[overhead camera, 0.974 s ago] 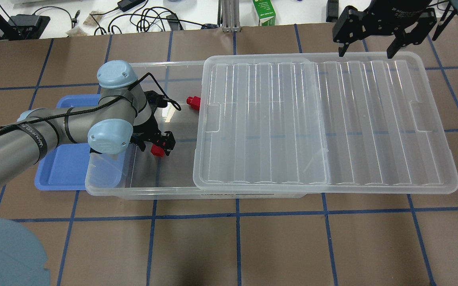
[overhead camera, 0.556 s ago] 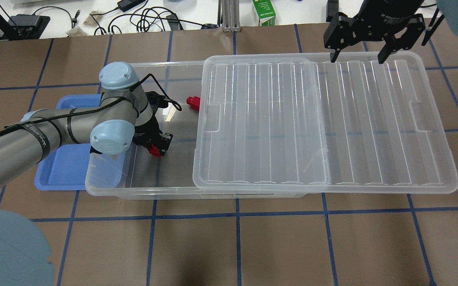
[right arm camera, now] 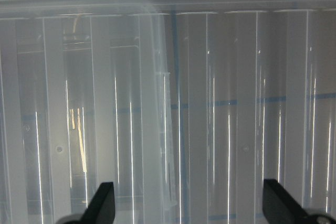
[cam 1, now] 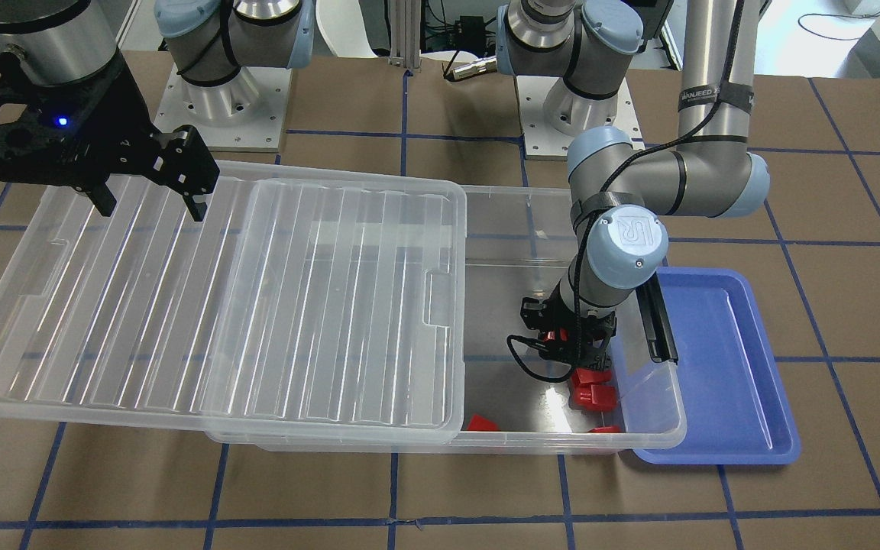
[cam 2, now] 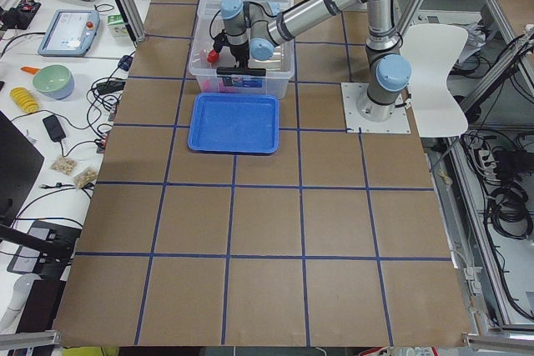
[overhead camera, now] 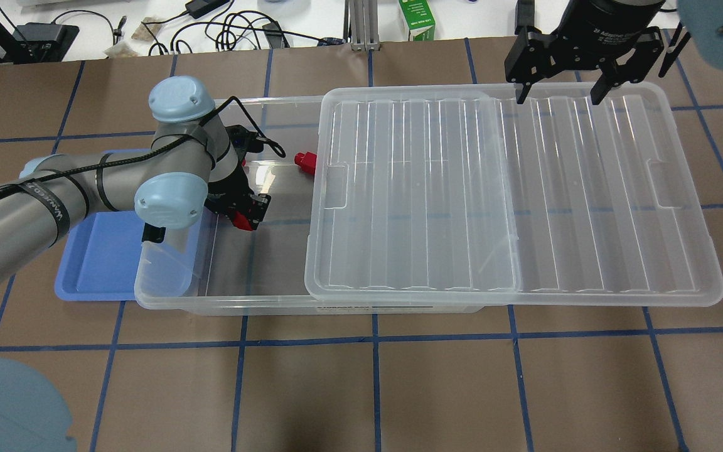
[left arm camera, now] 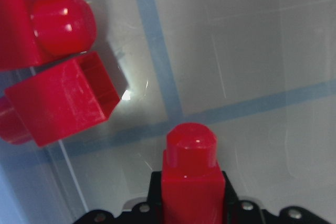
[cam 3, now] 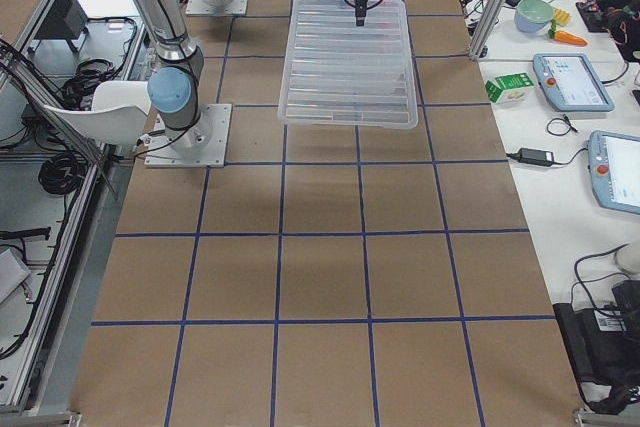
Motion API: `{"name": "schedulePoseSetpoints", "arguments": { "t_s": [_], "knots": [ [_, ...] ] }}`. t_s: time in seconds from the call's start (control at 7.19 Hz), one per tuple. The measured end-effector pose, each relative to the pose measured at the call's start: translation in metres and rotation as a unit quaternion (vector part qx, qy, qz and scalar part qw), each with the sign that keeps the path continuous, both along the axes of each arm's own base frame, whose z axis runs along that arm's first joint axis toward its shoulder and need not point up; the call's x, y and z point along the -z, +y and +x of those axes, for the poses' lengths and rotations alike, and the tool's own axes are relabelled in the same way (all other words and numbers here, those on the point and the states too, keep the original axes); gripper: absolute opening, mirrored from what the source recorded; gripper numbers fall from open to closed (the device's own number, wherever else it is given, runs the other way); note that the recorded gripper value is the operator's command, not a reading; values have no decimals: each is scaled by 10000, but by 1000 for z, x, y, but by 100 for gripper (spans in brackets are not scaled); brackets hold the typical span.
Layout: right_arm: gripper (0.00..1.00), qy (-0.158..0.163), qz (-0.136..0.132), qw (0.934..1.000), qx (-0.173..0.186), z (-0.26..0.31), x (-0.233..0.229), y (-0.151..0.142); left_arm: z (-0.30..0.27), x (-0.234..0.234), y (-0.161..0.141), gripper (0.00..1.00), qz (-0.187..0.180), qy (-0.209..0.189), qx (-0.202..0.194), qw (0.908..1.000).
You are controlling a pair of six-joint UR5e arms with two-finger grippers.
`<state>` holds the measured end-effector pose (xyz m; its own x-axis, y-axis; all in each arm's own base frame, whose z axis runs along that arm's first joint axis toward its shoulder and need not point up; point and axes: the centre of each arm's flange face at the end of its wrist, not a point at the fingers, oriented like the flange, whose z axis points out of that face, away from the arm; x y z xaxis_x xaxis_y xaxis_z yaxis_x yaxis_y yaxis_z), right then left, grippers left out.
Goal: Place red block in blue tray from box
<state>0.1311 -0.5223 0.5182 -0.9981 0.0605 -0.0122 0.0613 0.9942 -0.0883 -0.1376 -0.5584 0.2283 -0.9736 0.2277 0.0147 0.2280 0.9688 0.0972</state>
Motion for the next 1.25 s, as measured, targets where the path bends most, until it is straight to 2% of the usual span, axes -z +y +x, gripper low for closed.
{"name": "schedulePoseSetpoints", "arguments": {
  "t_s": [0.42,0.7,0.97,1.25],
  "knots": [
    [100,11,2,10000,2,-1,1,0,0,-105,-17,0,187,8,-9,9998],
    [100,19,7,10000,-3,-1,1,-1,11,-181,-15,0,202,-13,-95,9997],
    [100,19,6,10000,-8,-1,2,-1,55,-209,-16,0,136,-29,-437,9989],
    [100,23,3,10000,-18,-1,2,-1,124,-206,-21,0,167,-11,-885,9959]
  ]
}}
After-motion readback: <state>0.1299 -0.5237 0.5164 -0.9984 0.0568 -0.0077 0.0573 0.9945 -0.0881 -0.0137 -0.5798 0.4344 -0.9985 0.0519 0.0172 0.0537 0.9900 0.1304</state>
